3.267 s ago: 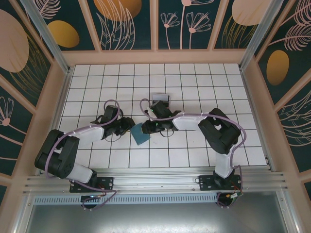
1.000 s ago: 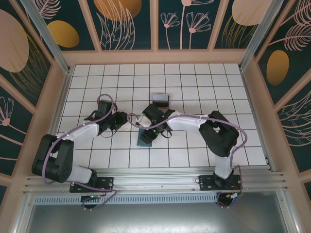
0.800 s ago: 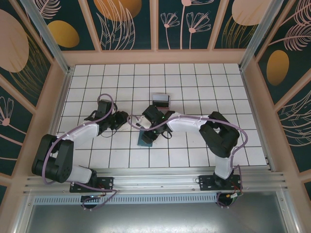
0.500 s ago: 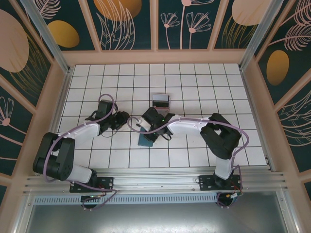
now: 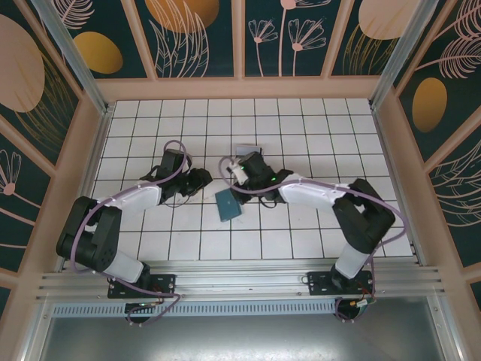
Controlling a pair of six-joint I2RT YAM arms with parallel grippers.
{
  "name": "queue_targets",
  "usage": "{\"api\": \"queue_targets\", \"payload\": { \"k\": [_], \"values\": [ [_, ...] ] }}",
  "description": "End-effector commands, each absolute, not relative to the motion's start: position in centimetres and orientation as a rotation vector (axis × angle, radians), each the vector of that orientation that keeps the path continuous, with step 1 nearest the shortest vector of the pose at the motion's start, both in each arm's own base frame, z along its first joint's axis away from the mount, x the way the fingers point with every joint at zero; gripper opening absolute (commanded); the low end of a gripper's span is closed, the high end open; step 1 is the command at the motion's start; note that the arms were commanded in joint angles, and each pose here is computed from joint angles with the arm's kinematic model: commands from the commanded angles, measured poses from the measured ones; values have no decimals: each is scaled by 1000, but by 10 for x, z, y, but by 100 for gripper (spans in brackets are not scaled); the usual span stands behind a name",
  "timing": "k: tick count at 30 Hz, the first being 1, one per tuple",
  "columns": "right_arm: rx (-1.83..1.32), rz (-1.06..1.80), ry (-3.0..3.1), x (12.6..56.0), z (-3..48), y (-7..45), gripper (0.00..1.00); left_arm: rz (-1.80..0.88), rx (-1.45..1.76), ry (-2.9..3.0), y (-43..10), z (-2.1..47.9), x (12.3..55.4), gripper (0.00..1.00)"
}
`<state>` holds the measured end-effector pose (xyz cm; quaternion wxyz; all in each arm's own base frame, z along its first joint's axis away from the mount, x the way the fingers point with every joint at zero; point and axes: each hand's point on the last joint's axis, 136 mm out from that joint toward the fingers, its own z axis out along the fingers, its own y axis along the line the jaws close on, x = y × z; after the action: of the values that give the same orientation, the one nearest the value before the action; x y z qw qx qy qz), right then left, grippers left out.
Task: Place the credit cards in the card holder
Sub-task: Pick up the card holder from the center of the table, then open the card holder at the center of the table.
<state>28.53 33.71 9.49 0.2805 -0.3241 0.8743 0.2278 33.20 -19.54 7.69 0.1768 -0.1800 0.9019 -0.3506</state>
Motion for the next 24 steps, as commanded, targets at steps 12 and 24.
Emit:
{"api": "queue_targets", "payload": {
  "k": [12,24],
  "values": [
    [-506,955,2324,288,123,307,16,-1097,-416,2511,-211,87,335,39],
    [-361,1018,2288,284,152,289,16,-1271,-201,2524,-256,104,321,49]
  ]
}}
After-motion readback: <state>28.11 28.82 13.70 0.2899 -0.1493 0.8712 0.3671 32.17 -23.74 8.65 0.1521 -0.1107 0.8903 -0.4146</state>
